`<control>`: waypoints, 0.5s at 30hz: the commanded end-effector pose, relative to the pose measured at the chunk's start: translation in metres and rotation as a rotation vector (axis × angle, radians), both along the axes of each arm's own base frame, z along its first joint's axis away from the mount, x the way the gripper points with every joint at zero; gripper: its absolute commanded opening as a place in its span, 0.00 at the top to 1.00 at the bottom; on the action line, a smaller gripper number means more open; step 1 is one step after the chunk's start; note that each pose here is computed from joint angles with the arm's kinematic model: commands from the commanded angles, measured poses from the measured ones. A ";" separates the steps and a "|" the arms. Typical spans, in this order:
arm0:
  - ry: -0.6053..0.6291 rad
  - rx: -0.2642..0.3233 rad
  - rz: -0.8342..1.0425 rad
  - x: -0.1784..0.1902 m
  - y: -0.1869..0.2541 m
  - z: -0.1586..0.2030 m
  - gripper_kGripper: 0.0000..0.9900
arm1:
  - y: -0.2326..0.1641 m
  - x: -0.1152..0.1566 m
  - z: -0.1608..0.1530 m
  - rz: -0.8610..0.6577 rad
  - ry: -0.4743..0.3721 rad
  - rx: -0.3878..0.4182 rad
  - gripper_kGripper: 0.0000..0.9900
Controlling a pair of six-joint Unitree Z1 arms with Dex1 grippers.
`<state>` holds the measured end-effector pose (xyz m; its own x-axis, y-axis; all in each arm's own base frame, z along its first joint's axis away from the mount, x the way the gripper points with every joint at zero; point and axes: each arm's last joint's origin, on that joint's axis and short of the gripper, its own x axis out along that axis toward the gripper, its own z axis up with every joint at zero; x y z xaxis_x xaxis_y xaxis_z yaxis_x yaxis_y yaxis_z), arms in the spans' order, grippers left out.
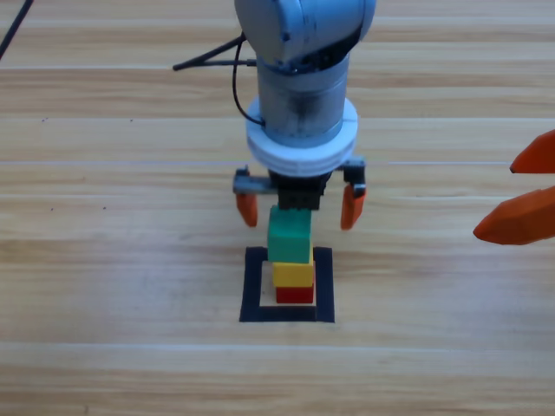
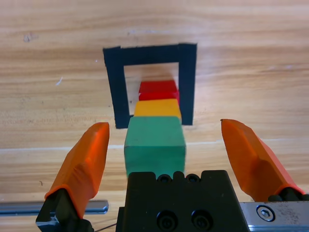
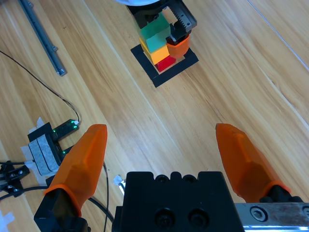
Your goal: Stack the blocks in the rectangular block: red at the bottom, yellow in the middle, green on top
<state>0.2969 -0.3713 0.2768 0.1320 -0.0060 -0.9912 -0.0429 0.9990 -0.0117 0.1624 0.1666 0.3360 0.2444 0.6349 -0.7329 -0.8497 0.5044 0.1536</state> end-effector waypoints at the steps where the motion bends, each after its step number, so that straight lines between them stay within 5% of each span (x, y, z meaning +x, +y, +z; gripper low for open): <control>1: -0.151 -0.047 -0.027 -0.019 0.008 0.054 0.00 | 0.013 -0.001 -0.010 0.050 0.026 -0.015 0.01; 7: -0.437 -0.108 -0.121 -0.081 0.049 0.157 0.00 | 0.013 -0.001 -0.011 0.050 0.023 -0.021 0.01; 15: -0.554 -0.011 -0.481 -0.157 0.026 0.145 0.00 | 0.015 0.002 -0.016 0.048 0.024 -0.047 0.01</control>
